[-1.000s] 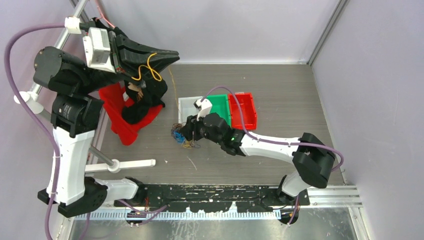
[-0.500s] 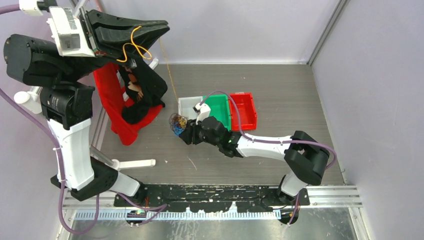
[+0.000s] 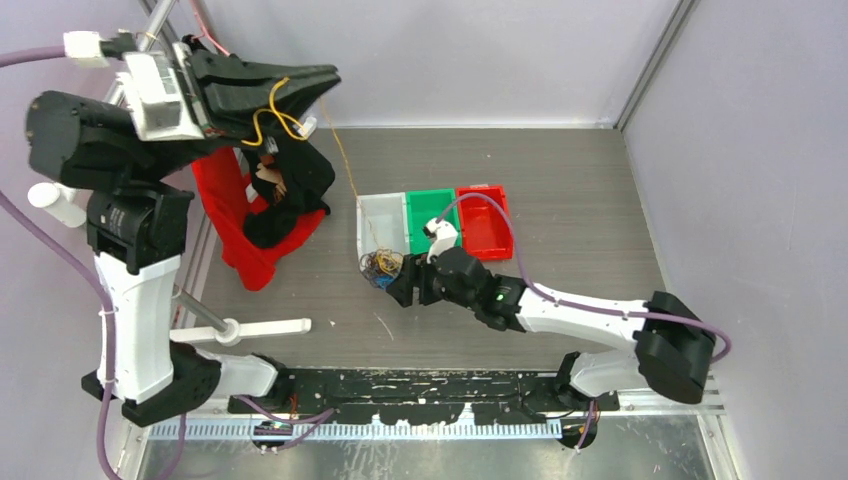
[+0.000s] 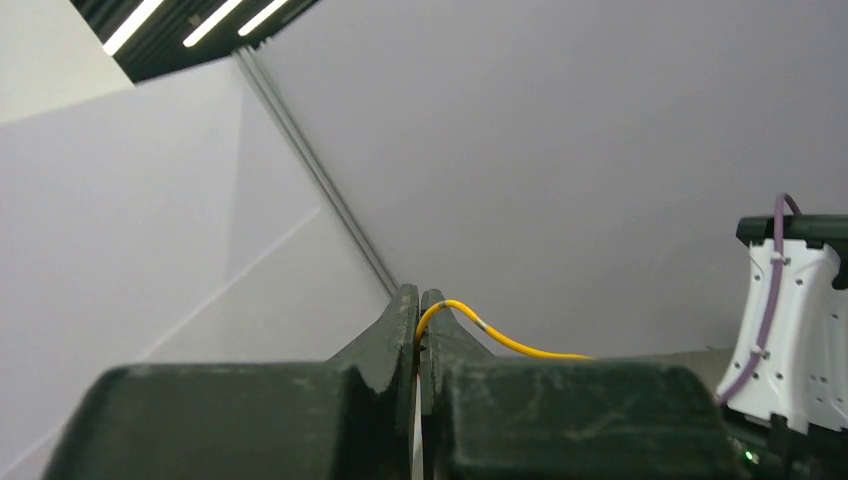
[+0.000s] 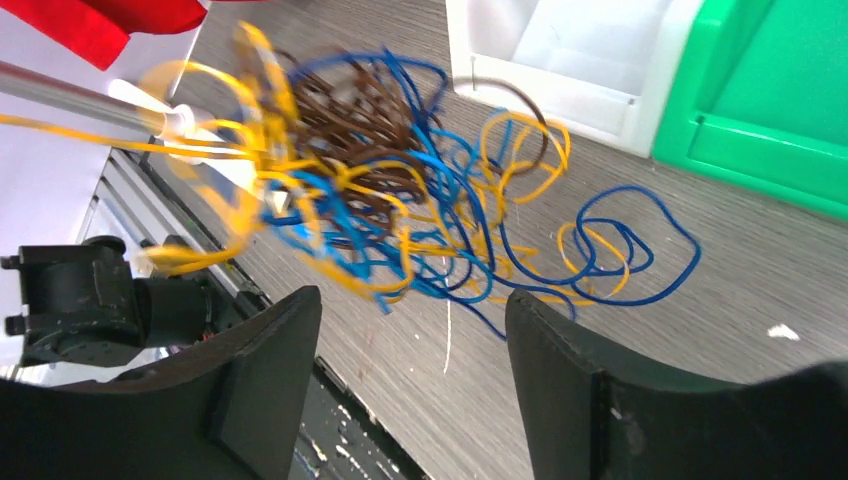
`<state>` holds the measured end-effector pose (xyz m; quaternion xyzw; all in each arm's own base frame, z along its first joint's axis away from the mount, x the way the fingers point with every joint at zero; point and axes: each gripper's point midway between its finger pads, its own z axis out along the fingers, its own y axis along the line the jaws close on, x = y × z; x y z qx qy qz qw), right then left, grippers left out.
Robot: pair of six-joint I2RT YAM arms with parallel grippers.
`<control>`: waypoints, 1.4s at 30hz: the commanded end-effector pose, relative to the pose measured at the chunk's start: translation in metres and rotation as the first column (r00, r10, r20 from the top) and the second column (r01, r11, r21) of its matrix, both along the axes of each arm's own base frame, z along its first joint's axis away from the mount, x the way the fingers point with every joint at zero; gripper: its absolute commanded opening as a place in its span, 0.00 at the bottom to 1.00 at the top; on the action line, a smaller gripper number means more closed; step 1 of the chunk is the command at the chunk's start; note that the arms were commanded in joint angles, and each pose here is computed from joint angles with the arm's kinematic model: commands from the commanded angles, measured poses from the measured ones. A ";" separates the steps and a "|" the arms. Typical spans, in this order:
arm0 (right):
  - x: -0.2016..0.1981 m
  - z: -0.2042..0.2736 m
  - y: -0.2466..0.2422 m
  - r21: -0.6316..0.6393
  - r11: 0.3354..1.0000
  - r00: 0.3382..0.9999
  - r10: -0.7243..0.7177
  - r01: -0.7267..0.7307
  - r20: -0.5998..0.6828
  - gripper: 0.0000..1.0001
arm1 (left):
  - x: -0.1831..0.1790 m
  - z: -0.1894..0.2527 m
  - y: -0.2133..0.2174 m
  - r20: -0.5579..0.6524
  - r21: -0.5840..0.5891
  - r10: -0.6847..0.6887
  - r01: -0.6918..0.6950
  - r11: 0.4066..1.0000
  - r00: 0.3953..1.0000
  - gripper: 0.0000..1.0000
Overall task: Untangle the cables
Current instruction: Untie the cable.
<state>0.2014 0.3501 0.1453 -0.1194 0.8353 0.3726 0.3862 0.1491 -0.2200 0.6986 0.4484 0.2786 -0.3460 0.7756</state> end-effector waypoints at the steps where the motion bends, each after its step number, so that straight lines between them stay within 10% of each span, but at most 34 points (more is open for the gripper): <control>1: -0.008 0.024 -0.020 -0.021 1.000 1.000 -0.007 0.008 0.022 0.77 | 0.005 -0.029 -0.007 -0.079 0.047 -0.025 0.029 0.998 0.997 0.00; 12: -0.006 0.092 -0.030 -0.013 0.999 0.985 0.033 -0.031 0.172 0.78 | 0.024 -0.124 -0.018 -0.303 0.157 -0.011 0.061 0.986 0.953 0.00; 42: -0.012 -0.043 0.047 -0.220 0.963 0.978 0.121 -0.156 -0.168 0.47 | 0.044 -0.299 0.031 -0.258 0.555 0.389 -0.193 0.809 0.885 0.00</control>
